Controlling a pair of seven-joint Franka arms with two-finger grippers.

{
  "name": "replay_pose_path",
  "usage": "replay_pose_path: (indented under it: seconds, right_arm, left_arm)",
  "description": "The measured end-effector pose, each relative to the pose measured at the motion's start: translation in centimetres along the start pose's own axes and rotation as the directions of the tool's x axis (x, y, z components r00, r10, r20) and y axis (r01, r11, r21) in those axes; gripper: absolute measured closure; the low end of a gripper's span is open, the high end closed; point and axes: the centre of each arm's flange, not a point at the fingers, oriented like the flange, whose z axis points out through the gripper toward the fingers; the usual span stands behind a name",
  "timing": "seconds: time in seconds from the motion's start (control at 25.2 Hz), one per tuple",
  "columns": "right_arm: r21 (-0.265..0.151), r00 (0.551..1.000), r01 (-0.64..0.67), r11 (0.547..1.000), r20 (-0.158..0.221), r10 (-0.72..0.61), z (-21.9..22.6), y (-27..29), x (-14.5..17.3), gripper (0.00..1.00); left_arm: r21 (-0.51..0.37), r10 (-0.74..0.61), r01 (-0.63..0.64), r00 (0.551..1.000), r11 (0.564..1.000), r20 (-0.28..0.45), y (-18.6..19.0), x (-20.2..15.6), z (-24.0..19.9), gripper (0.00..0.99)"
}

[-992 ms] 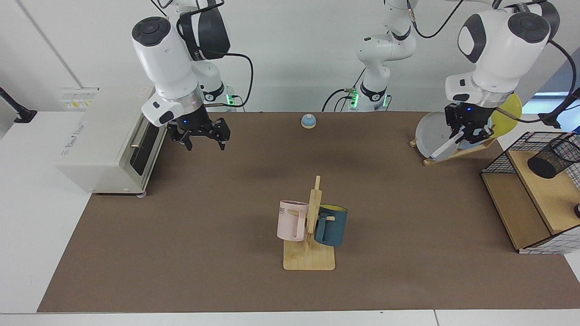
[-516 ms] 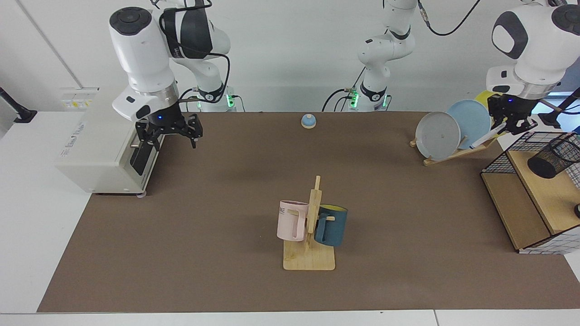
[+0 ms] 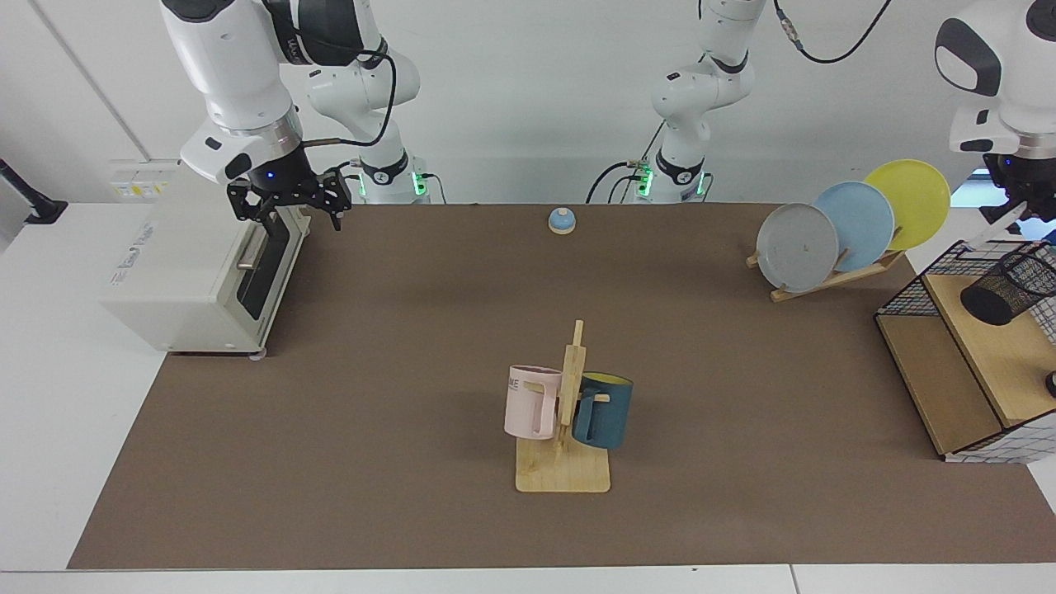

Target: Put markers into pen holder

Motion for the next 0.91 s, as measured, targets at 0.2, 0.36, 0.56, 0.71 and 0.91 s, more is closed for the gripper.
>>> replay_pose_path:
  seconds: [0.2, 0.36, 0.56, 0.71, 0.91]
  right_arm:
    - [0.005, 1.0, -0.006, 1.0, 0.001, 0.006, 0.1, 0.3, 0.0, 0.0]
    - [0.005, 1.0, -0.006, 1.0, 0.001, 0.006, 0.1, 0.3, 0.0, 0.0]
    - [0.005, 1.0, -0.009, 1.0, 0.001, 0.009, 0.1, 0.4, 0.0, 0.0]
    - [0.005, 1.0, -0.009, 1.0, 0.002, 0.009, 0.1, 0.4, 0.0, 0.0]
    - [0.005, 1.0, -0.009, 1.0, 0.002, 0.009, 0.1, 0.4, 0.0, 0.0]
  left_arm:
    - [0.033, 0.013, -0.015, 0.999, 0.999, 0.038, -0.6, -2.9, 2.2, 0.806]
    - [0.077, 0.029, -0.035, 0.997, 0.996, 0.077, -1.0, -4.1, 2.7, 0.806]
    - [0.069, 0.059, -0.066, 0.993, 0.995, 0.102, -1.5, -3.4, 3.9, 0.806]
    - [0.044, 0.094, -0.1, 0.989, 0.994, 0.11, -1.9, -2.0, 6.0, 0.806]
    - [0.026, 0.089, -0.094, 0.984, 0.995, 0.152, -1.8, -0.4, 7.7, 0.806]
